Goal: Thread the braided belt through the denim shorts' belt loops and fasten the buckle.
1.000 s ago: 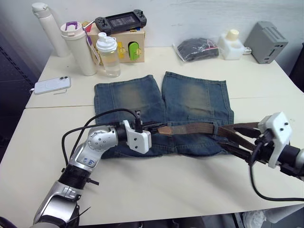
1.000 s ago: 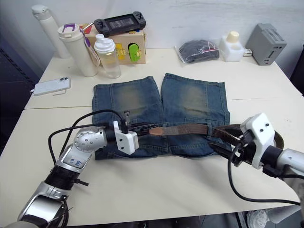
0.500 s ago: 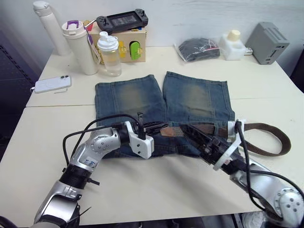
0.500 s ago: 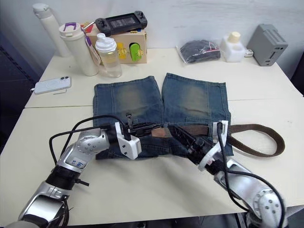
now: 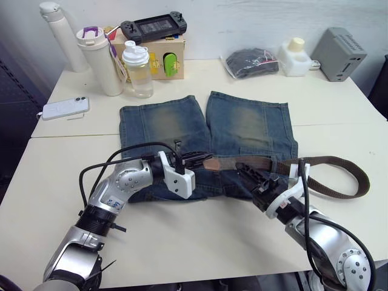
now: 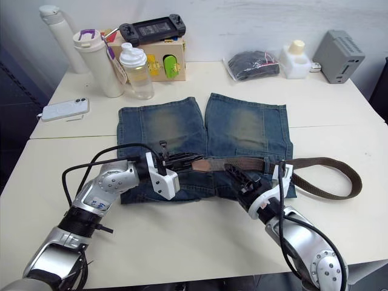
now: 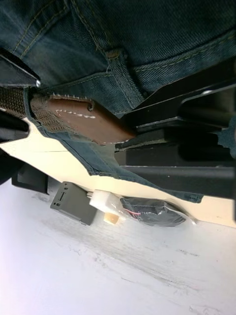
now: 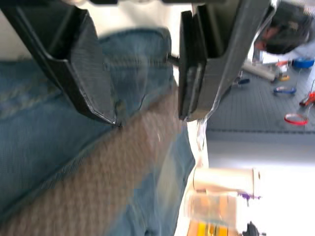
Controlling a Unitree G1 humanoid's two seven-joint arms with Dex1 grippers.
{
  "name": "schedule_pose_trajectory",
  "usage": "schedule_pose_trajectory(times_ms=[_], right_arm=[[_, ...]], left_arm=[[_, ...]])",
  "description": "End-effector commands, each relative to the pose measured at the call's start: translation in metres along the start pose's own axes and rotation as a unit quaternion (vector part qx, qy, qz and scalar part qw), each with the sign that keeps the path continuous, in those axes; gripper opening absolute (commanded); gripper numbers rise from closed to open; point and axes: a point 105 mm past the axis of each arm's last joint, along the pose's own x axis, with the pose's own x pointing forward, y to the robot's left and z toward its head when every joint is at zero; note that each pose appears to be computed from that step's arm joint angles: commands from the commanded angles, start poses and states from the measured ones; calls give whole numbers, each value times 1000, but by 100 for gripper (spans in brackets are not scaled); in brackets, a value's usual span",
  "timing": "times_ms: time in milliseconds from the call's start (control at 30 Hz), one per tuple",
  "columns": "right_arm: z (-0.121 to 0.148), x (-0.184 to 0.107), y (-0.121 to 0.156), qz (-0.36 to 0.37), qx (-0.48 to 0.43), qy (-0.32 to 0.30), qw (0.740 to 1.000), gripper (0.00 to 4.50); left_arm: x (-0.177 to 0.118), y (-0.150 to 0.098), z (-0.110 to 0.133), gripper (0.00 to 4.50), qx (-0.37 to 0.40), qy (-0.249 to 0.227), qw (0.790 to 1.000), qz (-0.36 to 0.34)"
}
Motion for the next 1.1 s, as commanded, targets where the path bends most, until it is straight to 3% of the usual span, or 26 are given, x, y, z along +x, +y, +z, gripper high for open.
schedule_pose_trajectory(times_ms=[33,933,1033,1100], right_arm=[[-7,-4,16,33,0,8,999,252],[23,8,4,27,62,-62,996,252],[23,9,6,31,61,-63,996,165],[22,9,6,33,61,-62,996,61]], left_arm=[[1,7,5,0,15,-13,1000,10],[-2,10,9,0,-3,-18,1000,20],[-1,11,8,0,-1,-18,1000,19],[-1,11,9,0,3,-18,1000,17]])
